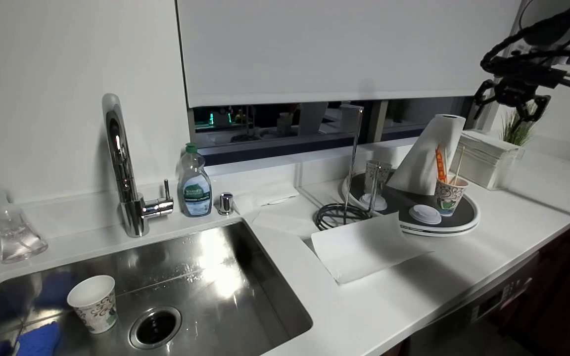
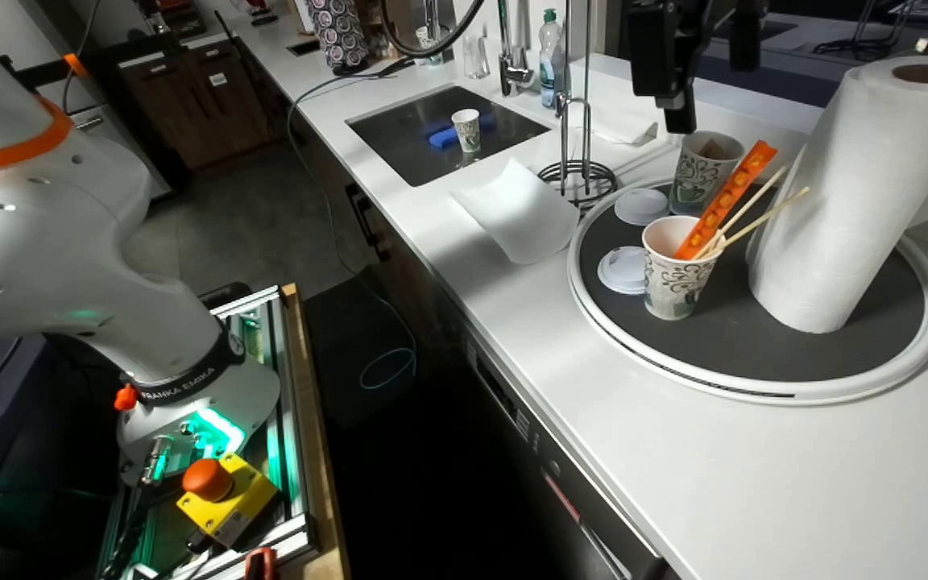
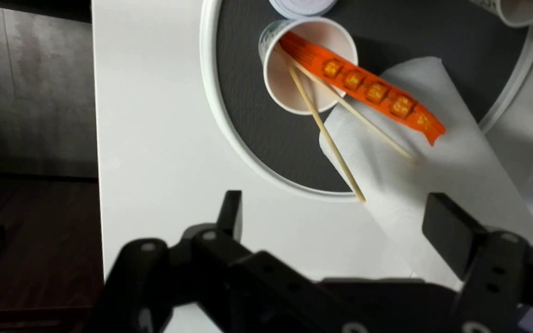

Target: Put the paper towel roll on the silver stand.

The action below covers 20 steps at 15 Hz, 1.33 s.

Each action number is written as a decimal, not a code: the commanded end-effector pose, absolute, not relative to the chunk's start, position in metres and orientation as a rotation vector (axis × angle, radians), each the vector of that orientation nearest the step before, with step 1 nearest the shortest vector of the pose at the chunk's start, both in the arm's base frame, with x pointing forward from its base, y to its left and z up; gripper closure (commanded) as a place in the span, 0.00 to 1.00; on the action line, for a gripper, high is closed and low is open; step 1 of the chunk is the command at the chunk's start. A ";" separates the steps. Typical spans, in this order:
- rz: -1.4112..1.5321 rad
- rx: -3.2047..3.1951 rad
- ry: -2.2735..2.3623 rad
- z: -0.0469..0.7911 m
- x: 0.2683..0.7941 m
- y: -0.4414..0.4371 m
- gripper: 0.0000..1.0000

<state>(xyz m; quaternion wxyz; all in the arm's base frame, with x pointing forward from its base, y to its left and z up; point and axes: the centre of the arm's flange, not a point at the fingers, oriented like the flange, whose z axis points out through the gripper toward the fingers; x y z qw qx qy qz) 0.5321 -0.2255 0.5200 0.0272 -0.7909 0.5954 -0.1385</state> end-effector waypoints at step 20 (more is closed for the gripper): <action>-0.770 -2.049 2.068 0.515 0.623 -0.270 0.00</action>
